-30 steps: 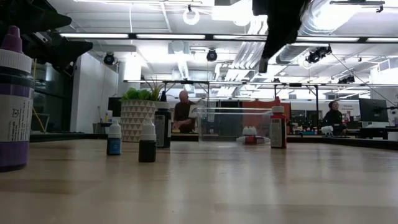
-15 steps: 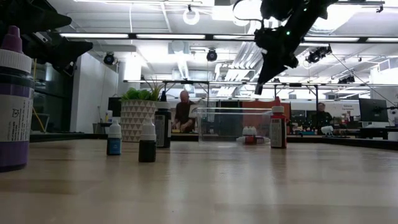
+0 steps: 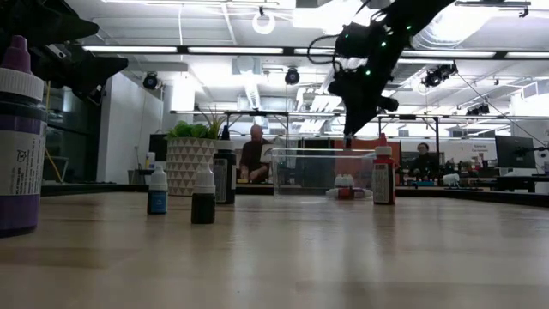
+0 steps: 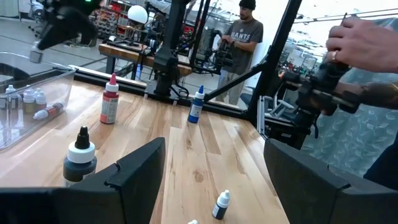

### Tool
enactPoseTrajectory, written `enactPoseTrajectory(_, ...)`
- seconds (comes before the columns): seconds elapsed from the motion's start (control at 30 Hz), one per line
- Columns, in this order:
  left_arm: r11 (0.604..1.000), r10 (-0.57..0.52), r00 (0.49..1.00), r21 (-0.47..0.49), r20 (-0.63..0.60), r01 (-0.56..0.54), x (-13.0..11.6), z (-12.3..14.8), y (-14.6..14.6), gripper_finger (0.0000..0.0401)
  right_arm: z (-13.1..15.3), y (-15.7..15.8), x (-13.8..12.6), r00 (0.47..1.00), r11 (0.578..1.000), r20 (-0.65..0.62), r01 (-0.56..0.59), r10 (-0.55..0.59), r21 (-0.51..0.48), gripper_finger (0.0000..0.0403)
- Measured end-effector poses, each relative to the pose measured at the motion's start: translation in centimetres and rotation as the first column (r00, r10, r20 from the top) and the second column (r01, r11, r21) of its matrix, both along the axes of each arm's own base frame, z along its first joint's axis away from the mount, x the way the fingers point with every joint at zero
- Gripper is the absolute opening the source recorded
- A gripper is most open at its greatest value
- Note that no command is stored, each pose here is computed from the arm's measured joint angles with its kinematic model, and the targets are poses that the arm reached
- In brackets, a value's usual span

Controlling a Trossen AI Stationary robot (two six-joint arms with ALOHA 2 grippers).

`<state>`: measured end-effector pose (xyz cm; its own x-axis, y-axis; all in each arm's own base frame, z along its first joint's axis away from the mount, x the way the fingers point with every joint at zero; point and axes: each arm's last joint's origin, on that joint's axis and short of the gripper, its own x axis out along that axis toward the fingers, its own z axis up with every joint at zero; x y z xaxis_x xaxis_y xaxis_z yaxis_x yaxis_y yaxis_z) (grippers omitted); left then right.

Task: Pick & Place food coloring
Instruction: Put the small green food coloring bottle into the bin

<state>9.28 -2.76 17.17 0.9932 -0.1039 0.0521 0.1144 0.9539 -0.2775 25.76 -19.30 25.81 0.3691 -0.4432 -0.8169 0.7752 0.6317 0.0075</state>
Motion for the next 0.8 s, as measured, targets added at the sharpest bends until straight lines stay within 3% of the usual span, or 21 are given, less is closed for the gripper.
enactPoseTrajectory(0.2, 1.0, 0.0, 1.0, 0.0, 0.0, 0.0, 0.0, 0.0, 0.0, 0.0271, -1.2, -3.8, 0.9, 0.995, 0.993, -0.037, 0.091, -0.088, 0.082, 0.0056)
enactPoseTrajectory(0.4, 1.0, 0.0, 1.0, 0.0, 0.0, 0.0, 0.0, 0.0, 0.0, 0.0271, -3.1, -6.7, 2.0, 0.993, 0.977, -0.073, 0.108, -0.096, 0.184, 0.005)
enactPoseTrajectory(0.8, 1.0, 0.0, 1.0, 0.0, 0.0, 0.0, 0.0, 0.0, 0.0, 0.0271, -5.3, -8.8, 2.1, 0.985, 0.963, -0.098, 0.163, -0.145, 0.216, 0.0054)
